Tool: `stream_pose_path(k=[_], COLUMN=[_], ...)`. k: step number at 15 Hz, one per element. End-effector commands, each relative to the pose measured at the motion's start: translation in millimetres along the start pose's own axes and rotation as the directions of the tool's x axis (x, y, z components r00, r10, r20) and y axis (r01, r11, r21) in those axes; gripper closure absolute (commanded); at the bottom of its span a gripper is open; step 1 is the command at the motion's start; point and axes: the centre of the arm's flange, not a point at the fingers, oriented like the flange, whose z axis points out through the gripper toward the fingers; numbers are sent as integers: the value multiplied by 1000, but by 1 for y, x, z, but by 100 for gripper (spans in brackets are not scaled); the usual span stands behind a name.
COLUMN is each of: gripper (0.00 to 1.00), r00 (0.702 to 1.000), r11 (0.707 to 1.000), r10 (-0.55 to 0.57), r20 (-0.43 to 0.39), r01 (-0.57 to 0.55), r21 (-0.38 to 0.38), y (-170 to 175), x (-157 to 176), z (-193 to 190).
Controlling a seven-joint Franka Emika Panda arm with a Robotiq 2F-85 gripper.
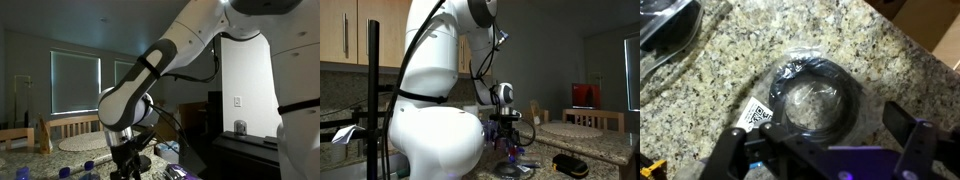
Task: Move the cable and the empty bottle to the front.
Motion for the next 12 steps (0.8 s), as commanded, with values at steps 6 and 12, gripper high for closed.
stream_pose_path(k=[6, 12], gripper=[0, 0], r00=[940, 817], r11=[943, 811], r10=[333, 571], r20=[71, 86], r01=[-331, -577], r21=[-31, 99], y=[-28, 12], x=[39, 59], z=[62, 54])
